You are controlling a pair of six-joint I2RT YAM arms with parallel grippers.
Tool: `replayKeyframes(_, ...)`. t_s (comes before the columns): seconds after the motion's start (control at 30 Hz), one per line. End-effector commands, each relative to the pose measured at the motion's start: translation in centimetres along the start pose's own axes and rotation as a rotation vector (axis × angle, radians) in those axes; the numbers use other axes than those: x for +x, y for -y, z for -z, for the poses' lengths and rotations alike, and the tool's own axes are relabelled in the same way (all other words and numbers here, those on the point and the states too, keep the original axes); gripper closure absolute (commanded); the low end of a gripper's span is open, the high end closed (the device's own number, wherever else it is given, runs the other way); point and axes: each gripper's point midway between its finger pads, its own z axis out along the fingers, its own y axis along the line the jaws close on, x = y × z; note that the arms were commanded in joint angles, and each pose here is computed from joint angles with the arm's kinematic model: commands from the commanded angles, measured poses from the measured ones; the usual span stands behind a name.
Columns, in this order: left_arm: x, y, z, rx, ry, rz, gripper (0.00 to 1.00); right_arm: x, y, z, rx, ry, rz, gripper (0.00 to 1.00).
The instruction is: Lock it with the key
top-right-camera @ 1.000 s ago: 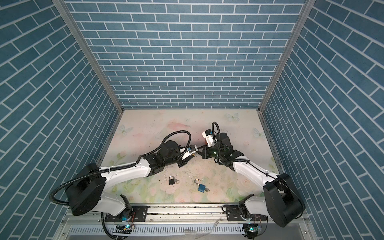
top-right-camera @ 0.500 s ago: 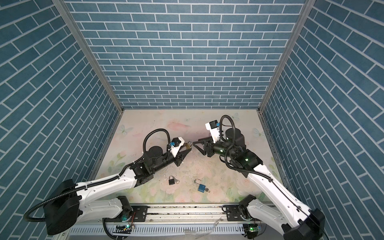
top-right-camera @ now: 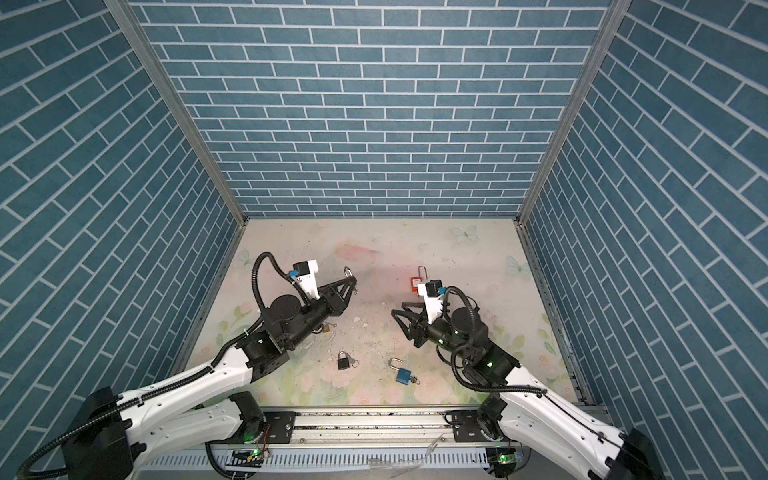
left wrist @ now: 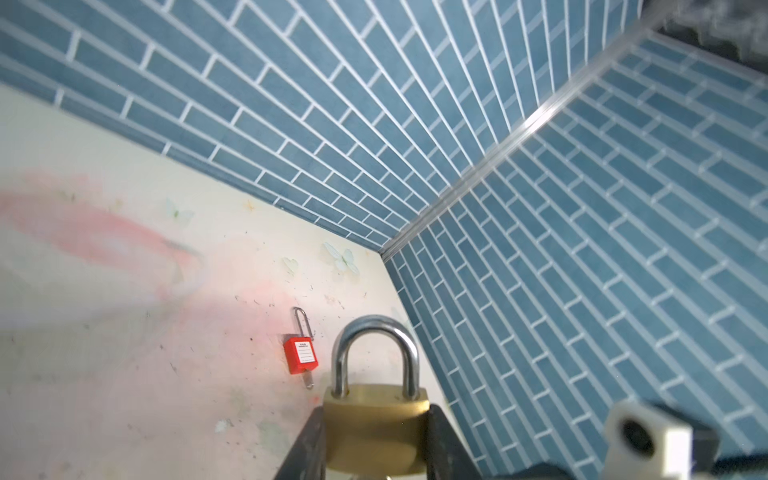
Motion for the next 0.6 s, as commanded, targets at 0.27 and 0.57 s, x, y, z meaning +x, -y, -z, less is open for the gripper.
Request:
replayKeyframes(0.27, 0.7, -5.3, 1.4, -0.062, 0.057, 0.658, 0.97, -2.8, -3.5, -6.5, 0.045, 0.14, 0.109, 0.58)
replayKeyframes(0.57, 1.0, -6.2, 1.4, -0.059, 0.064, 0.721, 0.97, -1.3, -4.0, -10.8, 0.027, 0.06, 0.086, 0.64)
